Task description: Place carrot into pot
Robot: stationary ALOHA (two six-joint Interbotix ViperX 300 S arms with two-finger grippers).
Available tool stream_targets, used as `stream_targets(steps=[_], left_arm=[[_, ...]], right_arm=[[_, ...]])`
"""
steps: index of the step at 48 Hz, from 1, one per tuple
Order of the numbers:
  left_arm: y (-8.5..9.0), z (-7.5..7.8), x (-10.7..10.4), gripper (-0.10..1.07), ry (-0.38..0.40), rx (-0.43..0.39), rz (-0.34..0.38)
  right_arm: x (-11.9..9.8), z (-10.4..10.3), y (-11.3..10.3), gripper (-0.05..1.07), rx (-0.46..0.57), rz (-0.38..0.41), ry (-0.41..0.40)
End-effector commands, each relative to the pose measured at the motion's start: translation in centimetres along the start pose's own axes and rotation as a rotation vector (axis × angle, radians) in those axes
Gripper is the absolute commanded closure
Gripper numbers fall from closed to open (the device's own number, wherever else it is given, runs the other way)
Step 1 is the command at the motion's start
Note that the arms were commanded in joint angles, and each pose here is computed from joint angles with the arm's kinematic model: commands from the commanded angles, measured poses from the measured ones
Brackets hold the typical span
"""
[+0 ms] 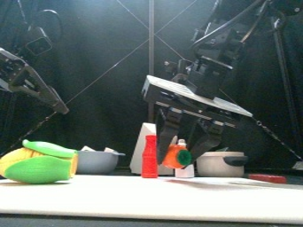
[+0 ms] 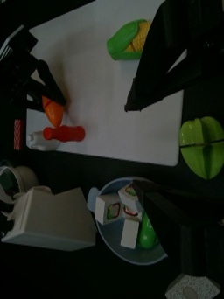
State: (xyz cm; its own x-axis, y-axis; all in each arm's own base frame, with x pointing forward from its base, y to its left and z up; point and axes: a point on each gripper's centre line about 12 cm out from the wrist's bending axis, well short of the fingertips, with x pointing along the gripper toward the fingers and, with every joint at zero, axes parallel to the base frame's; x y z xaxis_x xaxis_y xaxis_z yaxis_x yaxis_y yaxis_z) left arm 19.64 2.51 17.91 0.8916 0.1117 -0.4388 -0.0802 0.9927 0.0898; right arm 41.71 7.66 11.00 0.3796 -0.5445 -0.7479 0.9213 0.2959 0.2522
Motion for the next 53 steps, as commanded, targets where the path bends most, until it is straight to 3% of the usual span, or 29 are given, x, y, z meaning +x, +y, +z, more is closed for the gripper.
stream_targets(steps=[1,16,30,42,53], left_arm=[[0.1,0.7,0.0,0.00,-0.024,0.005,0.002],[0.1,0.8,-0.1,0.00,-0.033,0.002,0.005],[0.2,1.3,-0.5,0.00,-0.073,0.001,0.011],[0.3,2.5,-0.8,0.00,-0.175,0.004,0.016],[0.4,3.3,-1.1,0.00,-0.256,0.001,0.025]], right_arm=[[-2.8,1.3,1.1,0.45,0.032,0.072,0.001],[-6.9,3.2,1.5,0.45,0.016,0.186,-0.020],[-9.0,6.0,2.3,0.45,-0.146,0.264,-0.105],[-9.3,11.1,1.8,0.45,-0.172,0.254,-0.176],[-6.9,14.6,2.7,0.45,-0.215,0.302,-0.193]])
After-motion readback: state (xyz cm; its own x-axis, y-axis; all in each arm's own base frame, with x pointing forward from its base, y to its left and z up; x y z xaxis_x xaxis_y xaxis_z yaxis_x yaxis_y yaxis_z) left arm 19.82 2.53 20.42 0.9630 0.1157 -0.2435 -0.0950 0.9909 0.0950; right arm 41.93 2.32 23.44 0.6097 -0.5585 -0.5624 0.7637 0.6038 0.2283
